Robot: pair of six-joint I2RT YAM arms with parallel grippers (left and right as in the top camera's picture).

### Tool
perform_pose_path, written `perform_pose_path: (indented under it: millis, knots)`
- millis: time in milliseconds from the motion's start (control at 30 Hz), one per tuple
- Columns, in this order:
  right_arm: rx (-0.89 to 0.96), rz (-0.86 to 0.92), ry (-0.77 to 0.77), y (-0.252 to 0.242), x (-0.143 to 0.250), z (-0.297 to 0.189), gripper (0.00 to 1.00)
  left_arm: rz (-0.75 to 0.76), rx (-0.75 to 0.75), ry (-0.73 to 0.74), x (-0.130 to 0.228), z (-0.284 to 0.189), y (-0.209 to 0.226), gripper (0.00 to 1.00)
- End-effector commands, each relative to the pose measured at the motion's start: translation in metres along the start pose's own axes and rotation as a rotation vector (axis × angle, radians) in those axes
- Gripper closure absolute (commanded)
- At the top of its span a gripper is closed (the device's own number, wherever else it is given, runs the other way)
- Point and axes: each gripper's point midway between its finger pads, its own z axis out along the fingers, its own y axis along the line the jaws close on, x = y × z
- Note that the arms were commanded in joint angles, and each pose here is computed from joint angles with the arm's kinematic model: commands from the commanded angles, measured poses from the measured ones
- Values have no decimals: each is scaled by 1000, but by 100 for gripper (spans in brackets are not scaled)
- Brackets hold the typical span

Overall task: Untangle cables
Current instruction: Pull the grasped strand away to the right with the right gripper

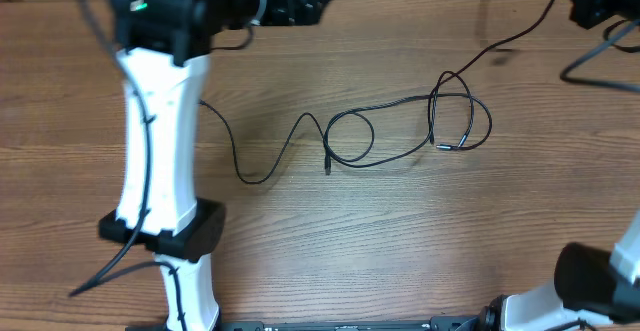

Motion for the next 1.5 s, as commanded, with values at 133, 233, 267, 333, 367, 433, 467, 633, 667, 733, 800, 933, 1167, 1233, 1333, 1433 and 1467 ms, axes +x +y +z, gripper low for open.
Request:
perform_pose_path:
  millis: [133, 233, 267, 333, 367, 433, 467, 633, 667, 733, 800, 933, 1167, 1233, 1333, 1433, 1467]
  knots:
    - [112, -101, -145, 25, -49, -57, 96, 106, 65, 192, 43, 73, -22, 8]
    - [123, -102, -152, 28, -51, -62, 96, 126, 96, 274, 65, 94, -31, 9]
    - [132, -89, -135, 25, -47, -61, 96, 127, 98, 288, 68, 99, -32, 9]
    - [136, -79, -122, 23, -43, -58, 96, 130, 101, 290, 70, 100, -34, 10]
    - [147, -76, -116, 20, -42, -57, 96, 131, 102, 289, 69, 99, -34, 10]
    - [203, -66, -94, 7, -38, -56, 96, 129, 114, 297, 71, 98, -36, 9]
    - [234, -61, -81, 1, -35, -56, 96, 128, 121, 303, 73, 97, -37, 9]
    - [334, -39, -16, -27, -21, -47, 96, 129, 134, 338, 81, 94, -39, 8]
    - [332, -32, -5, -30, -17, -42, 96, 129, 134, 341, 82, 95, -40, 8]
    - [325, -18, 14, -36, -11, -33, 96, 131, 135, 340, 82, 94, -41, 8]
    - [328, -3, 40, -48, -2, -21, 96, 130, 135, 342, 82, 94, -40, 9]
    - [425, 45, 76, -97, 18, -19, 96, 135, 133, 349, 84, 91, -41, 9]
    - [530, 207, 87, -193, 75, -73, 96, 155, 149, 302, 76, 69, -51, 10]
    - [546, 236, 85, -209, 87, -84, 96, 165, 156, 285, 73, 62, -56, 10]
    - [554, 301, 74, -227, 103, -91, 61, 180, 168, 255, 69, 52, -63, 9]
    - [559, 354, 78, -240, 116, -88, 0, 196, 180, 237, 67, 44, -71, 8]
    - [559, 371, 77, -242, 118, -86, 0, 198, 182, 234, 67, 42, -72, 8]
